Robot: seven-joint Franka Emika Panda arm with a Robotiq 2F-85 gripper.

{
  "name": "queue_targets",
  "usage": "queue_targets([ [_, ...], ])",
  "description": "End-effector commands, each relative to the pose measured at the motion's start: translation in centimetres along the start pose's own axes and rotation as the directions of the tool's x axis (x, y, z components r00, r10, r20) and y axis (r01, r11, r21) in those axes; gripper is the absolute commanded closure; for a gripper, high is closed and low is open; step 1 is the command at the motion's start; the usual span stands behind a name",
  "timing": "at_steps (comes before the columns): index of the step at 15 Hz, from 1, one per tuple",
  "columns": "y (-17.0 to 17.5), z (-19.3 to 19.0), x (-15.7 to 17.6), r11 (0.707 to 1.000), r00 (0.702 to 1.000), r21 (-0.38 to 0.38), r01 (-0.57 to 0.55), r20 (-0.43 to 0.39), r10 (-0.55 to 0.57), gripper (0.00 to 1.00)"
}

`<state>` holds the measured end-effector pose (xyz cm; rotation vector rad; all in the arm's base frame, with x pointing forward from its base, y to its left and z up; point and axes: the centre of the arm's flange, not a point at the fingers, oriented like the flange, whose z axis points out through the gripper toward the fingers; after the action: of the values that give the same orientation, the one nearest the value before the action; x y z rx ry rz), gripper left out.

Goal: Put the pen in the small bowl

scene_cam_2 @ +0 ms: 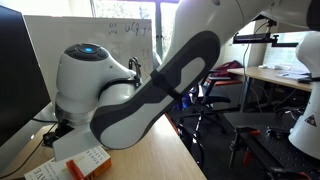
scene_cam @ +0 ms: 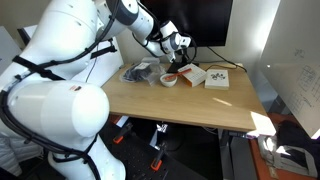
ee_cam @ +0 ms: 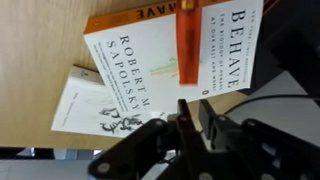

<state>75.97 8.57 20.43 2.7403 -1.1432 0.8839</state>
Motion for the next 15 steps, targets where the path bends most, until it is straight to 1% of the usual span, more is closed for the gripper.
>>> queue_targets([
  [1,-0.3,-2.8,0.7,0.999,0.999,-0.035,0.019,0.046,-0.018,0.47],
  [2,-0.4,-3.7,0.9,0.999,0.998,-0.04,0.019,0.053,-0.017,0.4],
  [3,-0.3,-5.0,1.2,0.999,0.996,-0.028,0.029,0.083,-0.027,0.32],
  [5,-0.3,-7.5,1.6,0.999,0.992,-0.015,0.045,0.122,-0.043,0.18],
  [7,0.0,-9.8,1.8,0.998,0.982,-0.004,0.062,0.18,-0.06,0.03],
  [8,0.2,-10.7,1.7,0.998,0.977,-0.005,0.07,0.201,-0.067,0.0],
  [10,1.0,-11.8,1.4,0.996,0.967,-0.018,0.084,0.244,-0.077,0.0],
  [12,1.8,-12.1,0.8,0.993,0.952,-0.018,0.113,0.289,-0.103,0.0],
  [15,2.5,-12.3,-0.1,0.991,0.94,0.003,0.135,0.316,-0.129,0.0],
])
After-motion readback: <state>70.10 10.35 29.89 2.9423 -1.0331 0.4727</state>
